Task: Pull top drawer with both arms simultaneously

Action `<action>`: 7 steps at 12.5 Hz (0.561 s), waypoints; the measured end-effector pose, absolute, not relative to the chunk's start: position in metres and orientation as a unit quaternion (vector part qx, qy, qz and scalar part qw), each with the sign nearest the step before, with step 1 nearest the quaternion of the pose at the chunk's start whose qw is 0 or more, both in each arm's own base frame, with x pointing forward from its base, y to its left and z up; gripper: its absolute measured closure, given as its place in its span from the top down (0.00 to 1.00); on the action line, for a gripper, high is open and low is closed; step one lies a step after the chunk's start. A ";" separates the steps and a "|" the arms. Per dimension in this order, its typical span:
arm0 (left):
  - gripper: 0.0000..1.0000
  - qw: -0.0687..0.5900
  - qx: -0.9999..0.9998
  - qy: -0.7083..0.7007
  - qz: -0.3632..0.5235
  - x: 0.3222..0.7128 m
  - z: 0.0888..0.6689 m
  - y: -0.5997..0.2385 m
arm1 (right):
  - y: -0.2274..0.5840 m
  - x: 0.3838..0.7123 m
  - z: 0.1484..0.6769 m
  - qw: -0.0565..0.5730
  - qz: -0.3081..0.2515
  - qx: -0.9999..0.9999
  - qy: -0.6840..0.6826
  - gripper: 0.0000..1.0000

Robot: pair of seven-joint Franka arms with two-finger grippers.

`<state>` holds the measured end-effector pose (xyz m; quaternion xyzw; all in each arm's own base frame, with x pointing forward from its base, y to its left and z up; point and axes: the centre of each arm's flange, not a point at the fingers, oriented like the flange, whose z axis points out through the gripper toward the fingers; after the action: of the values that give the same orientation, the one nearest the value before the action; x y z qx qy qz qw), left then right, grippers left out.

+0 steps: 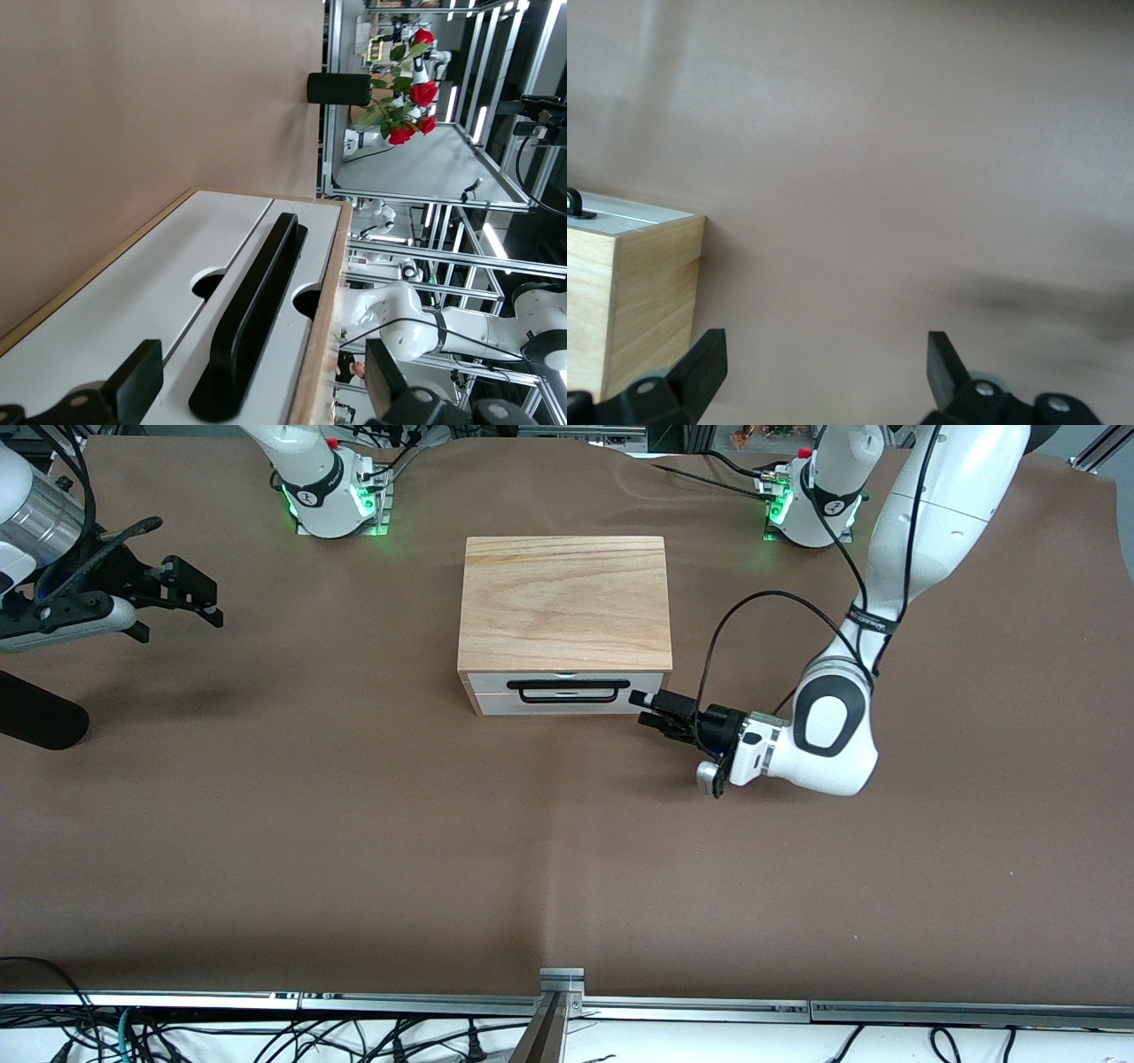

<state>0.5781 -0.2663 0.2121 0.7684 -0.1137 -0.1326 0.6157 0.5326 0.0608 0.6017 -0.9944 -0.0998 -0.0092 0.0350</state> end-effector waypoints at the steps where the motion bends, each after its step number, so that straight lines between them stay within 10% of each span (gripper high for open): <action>1: 1.00 0.620 0.766 -0.118 -0.126 0.569 0.203 -0.271 | 0.061 0.533 0.602 0.035 -0.010 -0.994 -0.100 1.00; 7: 0.97 0.636 0.753 -0.129 -0.109 0.555 0.182 -0.276 | 0.058 0.536 0.597 0.036 -0.006 -0.995 -0.097 1.00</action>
<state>0.5549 -0.2764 0.1824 0.7529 -0.1286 -0.1089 0.6361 0.5357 0.0580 0.5973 -0.9946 -0.0971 -0.0064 0.0359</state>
